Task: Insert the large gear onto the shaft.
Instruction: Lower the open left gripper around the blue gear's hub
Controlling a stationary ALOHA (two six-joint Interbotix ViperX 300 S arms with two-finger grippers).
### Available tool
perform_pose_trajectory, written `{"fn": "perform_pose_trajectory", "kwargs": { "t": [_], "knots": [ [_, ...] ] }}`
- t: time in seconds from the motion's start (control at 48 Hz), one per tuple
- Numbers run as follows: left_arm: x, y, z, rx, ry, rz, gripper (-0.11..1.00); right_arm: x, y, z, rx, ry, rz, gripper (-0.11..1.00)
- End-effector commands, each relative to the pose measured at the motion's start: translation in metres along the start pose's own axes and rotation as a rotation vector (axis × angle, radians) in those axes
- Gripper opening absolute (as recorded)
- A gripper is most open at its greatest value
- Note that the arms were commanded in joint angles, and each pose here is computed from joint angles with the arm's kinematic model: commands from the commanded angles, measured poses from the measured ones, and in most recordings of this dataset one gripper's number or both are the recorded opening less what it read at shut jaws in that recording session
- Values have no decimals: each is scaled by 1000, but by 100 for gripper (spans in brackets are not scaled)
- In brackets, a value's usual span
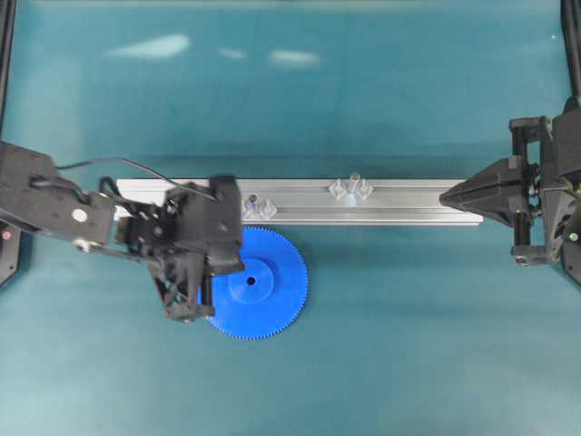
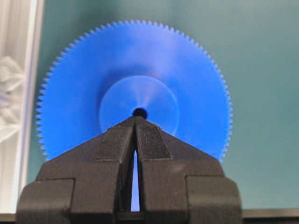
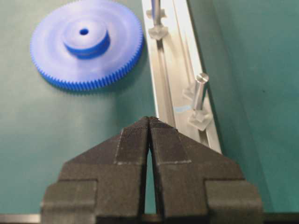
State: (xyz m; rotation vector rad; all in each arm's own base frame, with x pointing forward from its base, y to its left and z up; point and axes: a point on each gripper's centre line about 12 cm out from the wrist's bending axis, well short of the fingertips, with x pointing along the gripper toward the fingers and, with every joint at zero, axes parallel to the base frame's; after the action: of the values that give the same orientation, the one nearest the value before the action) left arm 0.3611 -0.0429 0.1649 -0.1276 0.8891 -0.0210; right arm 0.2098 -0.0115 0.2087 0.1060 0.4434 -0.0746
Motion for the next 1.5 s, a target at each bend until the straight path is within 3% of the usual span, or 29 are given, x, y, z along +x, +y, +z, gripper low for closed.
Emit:
{"fn": "perform_pose_trajectory", "kwargs": {
  "t": [0.0,0.458,0.791,1.478],
  "knots": [
    [0,-8,13,16,-4,-10,1,0,0,5,9,-14,-2,7],
    [24,-10,20,50,242,40,1,0,0,4,11,-14,-1,7],
    [32,-13,31,68,245,39,1,0,0,4,11,-12,-2,7],
    [37,-18,28,124,279,33,1,-2,-2,3,14,-19,-8,7]
  ]
}}
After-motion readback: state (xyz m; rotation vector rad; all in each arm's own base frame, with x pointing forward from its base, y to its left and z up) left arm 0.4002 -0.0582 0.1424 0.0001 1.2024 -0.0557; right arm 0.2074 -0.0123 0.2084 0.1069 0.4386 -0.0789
